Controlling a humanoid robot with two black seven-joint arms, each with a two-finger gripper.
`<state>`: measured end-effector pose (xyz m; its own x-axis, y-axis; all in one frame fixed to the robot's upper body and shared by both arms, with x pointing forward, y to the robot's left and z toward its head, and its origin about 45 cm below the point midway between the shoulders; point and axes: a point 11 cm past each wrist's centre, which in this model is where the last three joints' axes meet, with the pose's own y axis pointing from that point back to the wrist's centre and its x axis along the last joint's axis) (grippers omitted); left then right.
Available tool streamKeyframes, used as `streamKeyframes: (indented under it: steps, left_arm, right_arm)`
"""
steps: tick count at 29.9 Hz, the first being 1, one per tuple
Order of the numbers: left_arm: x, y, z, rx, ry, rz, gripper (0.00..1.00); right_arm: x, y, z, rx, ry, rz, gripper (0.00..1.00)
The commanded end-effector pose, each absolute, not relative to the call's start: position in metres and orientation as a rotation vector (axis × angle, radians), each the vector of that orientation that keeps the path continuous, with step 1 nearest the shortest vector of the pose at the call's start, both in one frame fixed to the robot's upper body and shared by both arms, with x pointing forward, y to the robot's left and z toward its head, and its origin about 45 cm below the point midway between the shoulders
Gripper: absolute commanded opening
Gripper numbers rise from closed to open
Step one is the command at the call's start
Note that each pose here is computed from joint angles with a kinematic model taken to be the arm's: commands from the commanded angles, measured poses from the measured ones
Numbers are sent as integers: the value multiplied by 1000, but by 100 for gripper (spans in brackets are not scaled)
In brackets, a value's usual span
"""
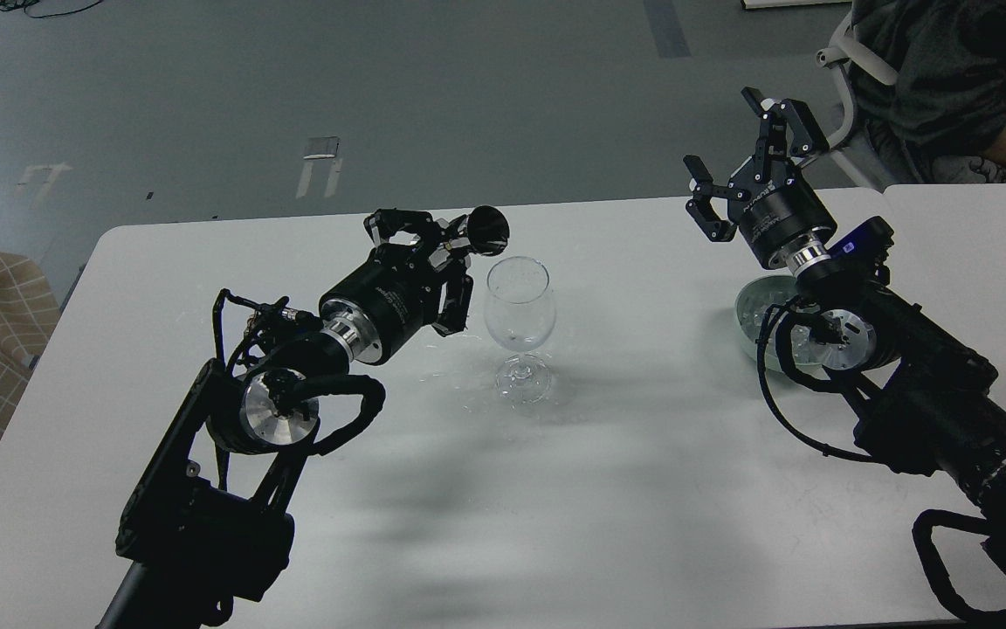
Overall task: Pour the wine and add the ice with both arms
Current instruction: 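Tilt the jigger over the wine glass rim with the left gripper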
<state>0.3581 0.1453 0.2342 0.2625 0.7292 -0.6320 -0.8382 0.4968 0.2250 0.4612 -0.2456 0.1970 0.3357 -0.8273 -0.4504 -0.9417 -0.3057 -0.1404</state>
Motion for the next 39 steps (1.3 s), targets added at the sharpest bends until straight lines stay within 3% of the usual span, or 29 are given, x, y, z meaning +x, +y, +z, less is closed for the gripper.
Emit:
streamKeyframes:
  steps: [1, 39]
  left_arm:
    - [358, 145, 233, -149, 731, 1076, 0]
    - [350, 140, 229, -7, 486, 1143, 0]
  right_arm:
    - [461, -246, 197, -2227, 1564, 417, 100]
    - [461, -247, 197, -2227, 1565, 415, 100]
